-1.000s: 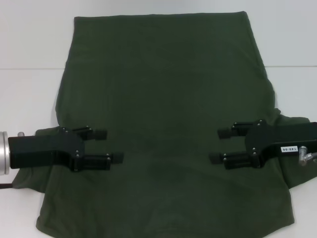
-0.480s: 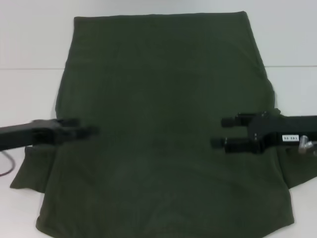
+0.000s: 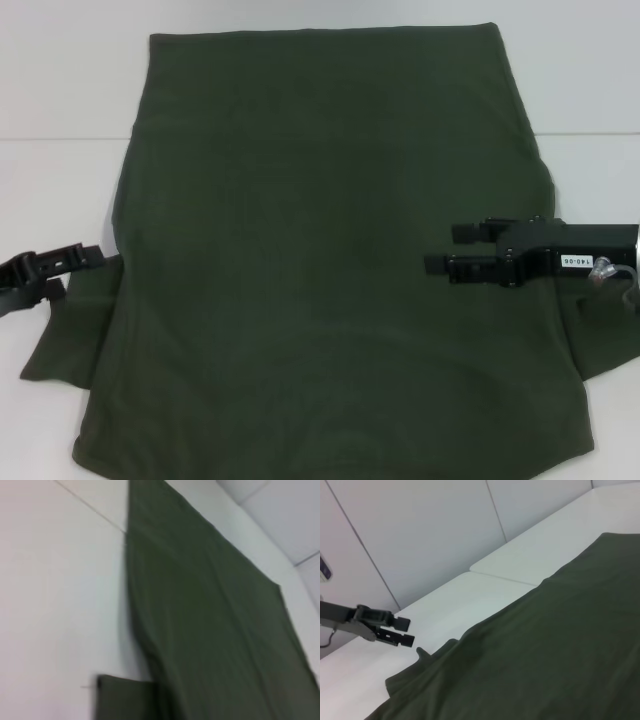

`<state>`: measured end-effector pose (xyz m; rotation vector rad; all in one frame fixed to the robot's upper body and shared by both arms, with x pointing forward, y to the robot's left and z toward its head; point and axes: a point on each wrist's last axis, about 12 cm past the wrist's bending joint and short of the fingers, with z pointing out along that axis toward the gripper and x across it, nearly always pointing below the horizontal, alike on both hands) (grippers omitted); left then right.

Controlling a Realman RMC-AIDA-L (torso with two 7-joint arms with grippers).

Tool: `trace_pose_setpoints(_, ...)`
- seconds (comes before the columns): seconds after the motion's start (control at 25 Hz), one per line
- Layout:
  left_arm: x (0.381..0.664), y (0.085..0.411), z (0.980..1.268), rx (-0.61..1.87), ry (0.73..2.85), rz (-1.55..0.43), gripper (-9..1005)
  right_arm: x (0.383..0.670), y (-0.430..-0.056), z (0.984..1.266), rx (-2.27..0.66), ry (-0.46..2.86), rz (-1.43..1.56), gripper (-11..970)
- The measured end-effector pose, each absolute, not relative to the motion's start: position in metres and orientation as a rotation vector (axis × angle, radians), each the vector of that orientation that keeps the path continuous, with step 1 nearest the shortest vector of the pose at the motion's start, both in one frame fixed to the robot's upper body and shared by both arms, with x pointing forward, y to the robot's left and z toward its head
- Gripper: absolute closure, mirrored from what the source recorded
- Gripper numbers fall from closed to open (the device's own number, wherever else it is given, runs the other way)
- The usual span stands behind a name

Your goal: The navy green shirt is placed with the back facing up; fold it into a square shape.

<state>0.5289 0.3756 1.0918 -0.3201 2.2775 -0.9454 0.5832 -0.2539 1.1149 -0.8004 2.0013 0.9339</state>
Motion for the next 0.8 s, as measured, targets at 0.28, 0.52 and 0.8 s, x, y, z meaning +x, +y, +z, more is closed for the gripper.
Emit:
trace_pose_setpoints(0.28, 0.534, 0.372, 1.075, -0.196, 2.242, -0.778, 71, 0.585, -0.252, 1.116, -0.806, 1.997, 0.935, 134)
trace_pose_setpoints(0.52, 0.531, 0.377, 1.07, -0.228, 2.247, -0.742, 72, 0.585, -0.252, 1.117, -0.802, 1.997, 0.937, 134)
trace_pose_setpoints(0.8, 0.529, 0.377, 1.066, -0.252, 2.258, -0.735, 73, 0.586, -0.252, 1.117, -0.798, 1.997, 0.934, 133)
